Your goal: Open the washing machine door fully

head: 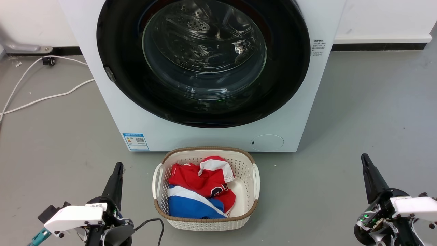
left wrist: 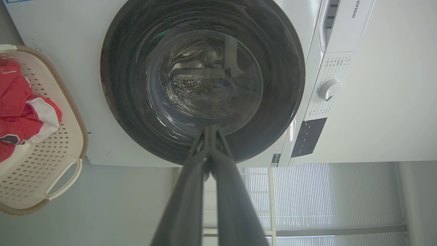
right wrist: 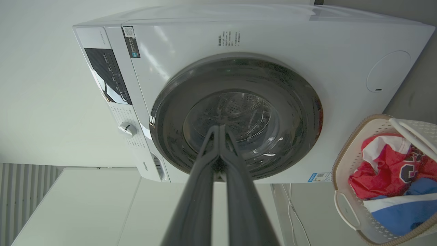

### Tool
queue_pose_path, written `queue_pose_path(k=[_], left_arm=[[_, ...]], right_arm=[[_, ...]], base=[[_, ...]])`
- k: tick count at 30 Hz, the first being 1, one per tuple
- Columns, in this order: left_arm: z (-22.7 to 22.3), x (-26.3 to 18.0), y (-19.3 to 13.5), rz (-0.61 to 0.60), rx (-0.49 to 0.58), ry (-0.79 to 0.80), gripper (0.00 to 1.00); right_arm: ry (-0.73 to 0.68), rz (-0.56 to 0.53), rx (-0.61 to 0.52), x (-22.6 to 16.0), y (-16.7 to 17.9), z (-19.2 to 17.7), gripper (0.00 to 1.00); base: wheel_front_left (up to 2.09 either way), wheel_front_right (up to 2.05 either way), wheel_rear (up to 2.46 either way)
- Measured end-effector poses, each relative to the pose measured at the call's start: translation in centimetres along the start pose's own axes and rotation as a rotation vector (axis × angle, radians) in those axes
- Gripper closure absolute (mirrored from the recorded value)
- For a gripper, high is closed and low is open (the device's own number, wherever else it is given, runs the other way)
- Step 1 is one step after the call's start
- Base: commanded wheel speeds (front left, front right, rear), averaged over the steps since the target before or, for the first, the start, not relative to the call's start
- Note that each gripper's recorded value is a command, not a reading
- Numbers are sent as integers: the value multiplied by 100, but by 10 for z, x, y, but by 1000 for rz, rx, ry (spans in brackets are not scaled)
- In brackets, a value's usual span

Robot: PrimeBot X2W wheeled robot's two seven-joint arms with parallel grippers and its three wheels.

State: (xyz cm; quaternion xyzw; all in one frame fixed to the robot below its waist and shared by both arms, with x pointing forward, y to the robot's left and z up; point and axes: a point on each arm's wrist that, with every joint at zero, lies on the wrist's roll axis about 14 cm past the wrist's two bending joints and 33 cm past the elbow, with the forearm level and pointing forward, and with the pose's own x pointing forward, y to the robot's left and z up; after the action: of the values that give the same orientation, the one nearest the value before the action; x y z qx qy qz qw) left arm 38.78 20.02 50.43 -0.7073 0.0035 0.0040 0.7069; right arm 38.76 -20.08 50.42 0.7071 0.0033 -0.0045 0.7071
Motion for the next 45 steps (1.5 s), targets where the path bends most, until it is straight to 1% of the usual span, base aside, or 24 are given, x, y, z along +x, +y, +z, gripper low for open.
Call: queue_pose_path(k=[35, 36, 40, 45], left_arm=[[0, 0, 0, 0, 1, -1, 100], [0, 0, 1, 3, 0, -1, 0], [-2, -9, 20, 61, -8, 2, 0], [-6, -8, 18, 52, -7, 4, 0]], right_arm=[[-1, 0, -1, 0, 0, 0, 100], [-1, -3, -1, 0, -1, 0, 0], [-7, -60, 4, -9, -20, 1, 0], [-24, -55, 2, -11, -19, 2, 0]], base=[[0, 0, 0], [0, 0, 0], [0, 0, 0], [0, 0, 0]])
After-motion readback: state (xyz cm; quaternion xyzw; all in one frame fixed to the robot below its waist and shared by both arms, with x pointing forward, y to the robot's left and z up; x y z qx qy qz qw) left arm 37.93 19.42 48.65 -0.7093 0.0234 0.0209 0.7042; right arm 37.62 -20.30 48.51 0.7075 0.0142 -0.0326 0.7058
